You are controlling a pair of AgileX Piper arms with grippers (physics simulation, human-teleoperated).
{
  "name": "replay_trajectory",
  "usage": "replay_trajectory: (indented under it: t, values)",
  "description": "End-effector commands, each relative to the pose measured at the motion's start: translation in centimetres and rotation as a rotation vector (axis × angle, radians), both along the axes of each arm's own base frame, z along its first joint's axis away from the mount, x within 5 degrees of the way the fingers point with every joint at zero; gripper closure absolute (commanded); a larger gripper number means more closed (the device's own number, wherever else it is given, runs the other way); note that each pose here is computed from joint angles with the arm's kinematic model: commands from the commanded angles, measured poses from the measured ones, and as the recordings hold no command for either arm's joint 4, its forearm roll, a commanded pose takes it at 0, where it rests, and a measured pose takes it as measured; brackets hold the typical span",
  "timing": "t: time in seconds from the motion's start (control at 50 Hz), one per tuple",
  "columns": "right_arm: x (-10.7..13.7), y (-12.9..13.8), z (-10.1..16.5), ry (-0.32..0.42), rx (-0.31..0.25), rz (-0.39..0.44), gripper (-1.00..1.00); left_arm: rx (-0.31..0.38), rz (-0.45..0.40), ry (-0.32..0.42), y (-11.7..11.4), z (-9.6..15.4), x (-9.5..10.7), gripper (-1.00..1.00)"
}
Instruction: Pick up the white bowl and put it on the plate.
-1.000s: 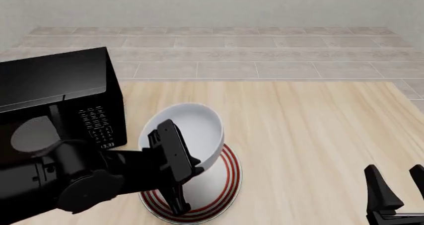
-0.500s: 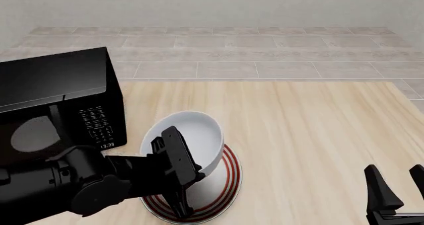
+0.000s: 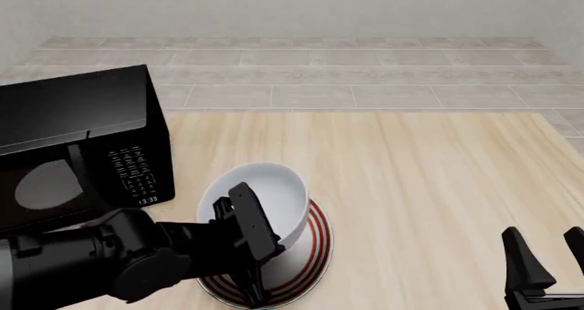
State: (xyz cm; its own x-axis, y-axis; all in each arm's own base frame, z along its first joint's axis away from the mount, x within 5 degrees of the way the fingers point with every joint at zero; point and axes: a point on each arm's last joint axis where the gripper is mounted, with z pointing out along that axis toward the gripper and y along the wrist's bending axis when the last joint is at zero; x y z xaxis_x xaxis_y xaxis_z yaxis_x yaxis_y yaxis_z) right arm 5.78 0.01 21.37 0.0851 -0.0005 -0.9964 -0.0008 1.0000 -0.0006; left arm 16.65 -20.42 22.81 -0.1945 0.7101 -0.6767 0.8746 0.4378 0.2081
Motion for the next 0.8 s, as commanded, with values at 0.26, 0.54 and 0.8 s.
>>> replay_trajectory:
  t: [0.26,0.54,0.8]
  values:
    - [0.0,0.0,0.0,0.000,0.000,-0.001,-1.00,0.016,-0.014,-0.010,-0.5,-1.0,0.3,1.00]
    - [0.0,0.0,0.0,0.000,0.000,0.000,-1.00,0.021,-0.019,0.002,-0.8,-1.6,0.2,1.00]
    - [0.0,0.0,0.0,0.000,0.000,-0.001,-1.00,0.025,-0.021,0.009,-1.0,-2.2,0.1,1.00]
